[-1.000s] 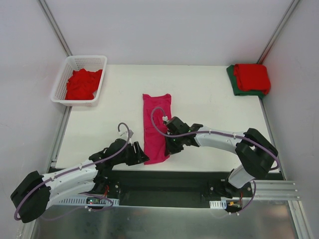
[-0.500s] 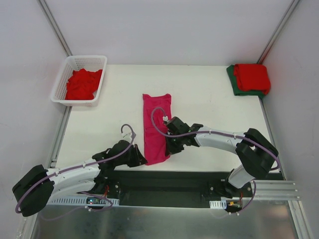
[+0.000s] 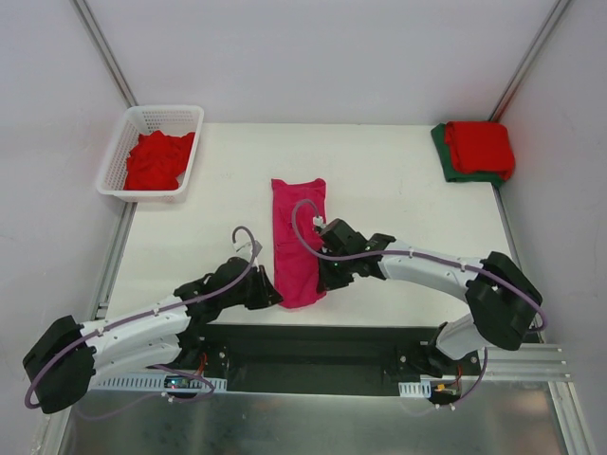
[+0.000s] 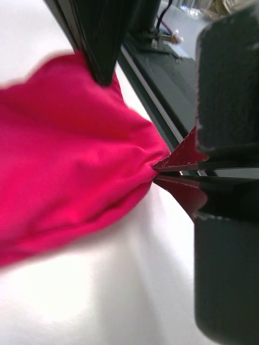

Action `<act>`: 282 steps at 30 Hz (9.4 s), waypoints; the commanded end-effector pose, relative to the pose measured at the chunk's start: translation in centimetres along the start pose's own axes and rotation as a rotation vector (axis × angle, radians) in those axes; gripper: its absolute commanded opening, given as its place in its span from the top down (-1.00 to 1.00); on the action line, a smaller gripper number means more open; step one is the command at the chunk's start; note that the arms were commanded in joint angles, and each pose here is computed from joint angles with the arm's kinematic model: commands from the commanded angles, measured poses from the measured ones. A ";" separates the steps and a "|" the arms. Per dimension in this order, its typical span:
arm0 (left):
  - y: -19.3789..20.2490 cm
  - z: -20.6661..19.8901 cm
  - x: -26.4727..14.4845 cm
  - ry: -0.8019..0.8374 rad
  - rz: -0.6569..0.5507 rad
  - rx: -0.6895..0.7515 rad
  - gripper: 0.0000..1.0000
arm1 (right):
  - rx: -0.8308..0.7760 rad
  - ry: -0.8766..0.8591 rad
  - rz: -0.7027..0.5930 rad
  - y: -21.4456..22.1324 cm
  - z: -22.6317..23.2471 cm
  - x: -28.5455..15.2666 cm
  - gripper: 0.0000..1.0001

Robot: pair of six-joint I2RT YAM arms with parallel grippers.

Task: Fold and stack the t-shirts
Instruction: Grab one side of the 2/3 rectangular tshirt with both arms, then fold the long partially folded tshirt into a neat square, then smooth out wrinkles on the folded tshirt

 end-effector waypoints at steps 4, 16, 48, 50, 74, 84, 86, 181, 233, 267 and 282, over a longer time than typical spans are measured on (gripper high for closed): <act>-4.4 -4.7 -1.3 0.070 -0.101 0.109 1.00 | -0.081 -0.003 -0.131 -2.4 1.8 -4.0 0.97; -7.5 -5.7 -2.7 -0.045 -0.187 0.198 1.00 | -0.081 0.052 -0.194 -3.8 1.5 -4.7 0.97; -16.0 -4.2 -2.6 -0.124 -0.298 0.233 1.00 | -0.062 0.043 -0.328 -13.8 0.3 -6.6 0.97; -16.5 -4.2 -2.5 -0.122 -0.297 0.242 1.00 | -0.058 0.039 -0.338 -14.3 0.3 -6.9 0.97; -22.9 -5.4 -2.0 -0.111 -0.356 0.311 1.00 | -0.077 0.013 -0.394 -20.0 0.5 -7.9 0.97; -25.4 -4.1 -1.5 -0.124 -0.374 0.305 1.00 | -0.067 -0.014 -0.415 -22.8 -0.3 -7.7 0.97; -26.1 -3.9 -0.9 -0.125 -0.375 0.306 1.00 | -0.064 -0.013 -0.410 -23.3 -0.7 -7.2 0.97; -25.9 -4.4 7.6 0.165 -0.187 0.296 1.00 | 0.107 -0.251 -0.347 -20.5 -5.4 -2.1 0.97; -28.8 0.4 15.2 0.122 -0.119 0.216 1.00 | 0.185 -0.218 -0.164 -20.0 -7.0 7.6 0.97; -38.8 5.3 16.5 0.081 -0.281 0.171 1.00 | 0.206 -0.214 -0.128 -18.6 -7.4 7.8 0.97; -37.2 -0.9 9.0 0.261 -0.316 0.214 1.00 | 0.202 -0.222 -0.146 -19.1 -7.0 7.3 0.97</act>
Point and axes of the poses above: each gripper's point midway between its finger pads, its own x axis out along the fingers, its own z axis along the line the jaws close on, y = z × x, the point moved 8 cm from there along -x, back along the fingers, and after that the axes turned 6 degrees about x, right-handed, at the moved point
